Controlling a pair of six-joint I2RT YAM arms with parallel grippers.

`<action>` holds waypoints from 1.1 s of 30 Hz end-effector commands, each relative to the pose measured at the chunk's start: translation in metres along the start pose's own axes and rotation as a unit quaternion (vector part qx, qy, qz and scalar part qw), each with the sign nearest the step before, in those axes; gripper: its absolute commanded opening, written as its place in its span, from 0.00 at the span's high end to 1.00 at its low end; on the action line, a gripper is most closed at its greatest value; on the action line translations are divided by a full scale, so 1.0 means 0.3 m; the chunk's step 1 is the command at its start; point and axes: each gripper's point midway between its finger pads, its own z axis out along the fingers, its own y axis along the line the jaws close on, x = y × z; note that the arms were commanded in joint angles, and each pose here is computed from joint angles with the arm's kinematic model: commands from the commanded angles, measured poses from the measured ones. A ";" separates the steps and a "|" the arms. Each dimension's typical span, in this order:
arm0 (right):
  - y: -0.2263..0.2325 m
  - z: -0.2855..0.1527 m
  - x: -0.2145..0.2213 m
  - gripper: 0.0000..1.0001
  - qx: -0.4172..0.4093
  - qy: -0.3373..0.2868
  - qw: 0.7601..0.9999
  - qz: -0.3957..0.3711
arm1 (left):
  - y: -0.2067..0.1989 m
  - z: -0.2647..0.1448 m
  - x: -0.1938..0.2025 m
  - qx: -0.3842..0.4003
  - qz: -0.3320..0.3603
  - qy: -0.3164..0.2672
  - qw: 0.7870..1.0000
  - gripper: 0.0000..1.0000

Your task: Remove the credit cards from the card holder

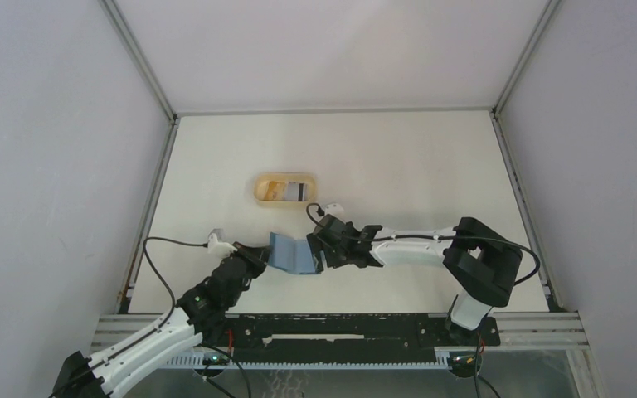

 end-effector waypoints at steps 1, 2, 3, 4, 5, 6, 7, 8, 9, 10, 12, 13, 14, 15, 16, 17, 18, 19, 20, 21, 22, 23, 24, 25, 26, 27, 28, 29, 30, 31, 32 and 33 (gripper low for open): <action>0.021 -0.005 -0.102 0.16 -0.017 -0.044 0.998 0.029 | 0.200 0.004 0.060 -0.069 0.037 0.013 0.997 1.00; 0.018 -0.006 -0.109 0.19 -0.017 -0.047 0.998 0.032 | 0.200 0.004 0.059 -0.069 0.037 0.013 0.997 1.00; 0.017 -0.005 -0.114 0.22 -0.018 -0.048 0.998 0.033 | 0.201 0.004 0.059 -0.069 0.037 0.012 0.997 1.00; 0.016 -0.005 -0.115 0.24 -0.019 -0.047 0.998 0.032 | 0.200 0.004 0.059 -0.069 0.037 0.012 0.997 1.00; 0.014 -0.003 -0.114 0.28 -0.018 -0.046 0.998 0.032 | 0.203 0.004 0.060 -0.070 0.038 0.013 0.997 1.00; 0.016 -0.002 -0.112 0.31 -0.020 -0.045 0.998 0.032 | 0.204 0.004 0.060 -0.071 0.037 0.012 0.997 1.00; 0.016 0.002 -0.108 0.37 -0.020 -0.043 0.998 0.032 | 0.205 0.004 0.060 -0.071 0.038 0.012 0.997 1.00; 0.020 0.005 -0.107 0.42 -0.023 -0.041 0.998 0.032 | 0.201 0.004 0.060 -0.070 0.037 0.013 0.997 1.00; 0.023 0.007 -0.106 0.49 -0.026 -0.040 0.998 0.033 | 0.203 0.004 0.059 -0.071 0.038 0.012 0.997 1.00; 0.025 0.013 -0.104 0.55 -0.028 -0.038 0.998 0.033 | 0.205 0.004 0.060 -0.072 0.039 0.013 0.997 1.00; 0.026 0.023 -0.097 0.66 -0.030 -0.032 0.998 0.034 | 0.204 0.004 0.060 -0.072 0.039 0.013 0.997 1.00; 0.025 0.028 -0.095 0.71 -0.030 -0.029 0.999 0.034 | 0.204 0.004 0.062 -0.071 0.039 0.014 0.997 1.00; 0.023 0.031 -0.094 0.75 -0.028 -0.027 0.999 0.033 | 0.204 0.004 0.064 -0.071 0.038 0.016 0.997 1.00; 0.021 0.035 -0.095 0.83 -0.028 -0.026 0.999 0.032 | 0.206 0.004 0.067 -0.071 0.037 0.017 0.997 1.00; 0.021 0.037 -0.095 0.92 -0.029 -0.024 0.999 0.032 | 0.206 0.004 0.069 -0.069 0.036 0.018 0.997 1.00; 0.017 0.041 -0.096 1.00 -0.028 -0.023 0.999 0.033 | 0.207 0.004 0.073 -0.069 0.035 0.021 0.997 1.00; 0.012 0.043 -0.099 1.00 -0.028 -0.023 0.999 0.033 | 0.208 0.004 0.076 -0.069 0.034 0.022 0.997 1.00; 0.008 0.044 -0.102 1.00 -0.028 -0.024 0.999 0.033 | 0.210 0.004 0.078 -0.069 0.033 0.023 0.997 1.00; 0.004 0.044 -0.106 1.00 -0.027 -0.024 0.999 0.034 | 0.209 0.004 0.082 -0.068 0.033 0.026 0.997 1.00; 0.001 0.043 -0.112 1.00 -0.027 -0.026 0.999 0.034 | 0.209 0.003 0.085 -0.067 0.033 0.028 0.997 1.00; -0.005 0.043 -0.116 1.00 -0.026 -0.027 0.999 0.035 | 0.212 0.003 0.089 -0.068 0.033 0.031 0.997 1.00; -0.013 0.044 -0.125 1.00 -0.026 -0.029 0.999 0.037 | 0.213 0.002 0.092 -0.068 0.033 0.033 0.997 1.00; -0.019 0.045 -0.130 1.00 -0.026 -0.030 0.998 0.038 | 0.211 0.002 0.095 -0.067 0.032 0.035 0.997 1.00; -0.022 0.045 -0.134 1.00 -0.025 -0.030 0.999 0.037 | 0.210 0.002 0.096 -0.067 0.032 0.037 0.997 1.00; -0.028 0.046 -0.139 1.00 -0.024 -0.029 0.999 0.037 | 0.210 0.002 0.098 -0.067 0.031 0.038 0.997 1.00; -0.031 0.047 -0.145 1.00 -0.023 -0.030 0.999 0.036 | 0.208 0.002 0.100 -0.066 0.031 0.039 0.997 1.00; -0.032 0.047 -0.152 1.00 -0.023 -0.031 0.999 0.035 | 0.208 0.002 0.102 -0.066 0.031 0.041 0.997 0.99; -0.034 0.048 -0.157 1.00 -0.023 -0.031 0.999 0.034 | 0.207 0.003 0.103 -0.065 0.030 0.042 0.997 0.99; -0.034 0.049 -0.163 1.00 -0.023 -0.032 0.999 0.033 | 0.208 0.003 0.106 -0.065 0.030 0.043 0.997 0.98; -0.036 0.049 -0.168 1.00 -0.023 -0.033 0.999 0.034 | 0.208 0.003 0.107 -0.065 0.030 0.044 0.996 0.98; -0.037 0.049 -0.171 1.00 -0.023 -0.034 0.999 0.034 | 0.206 0.003 0.108 -0.064 0.029 0.045 0.997 0.98; -0.038 0.051 -0.172 1.00 -0.022 -0.034 0.999 0.034 | 0.207 0.003 0.109 -0.064 0.029 0.045 0.997 0.97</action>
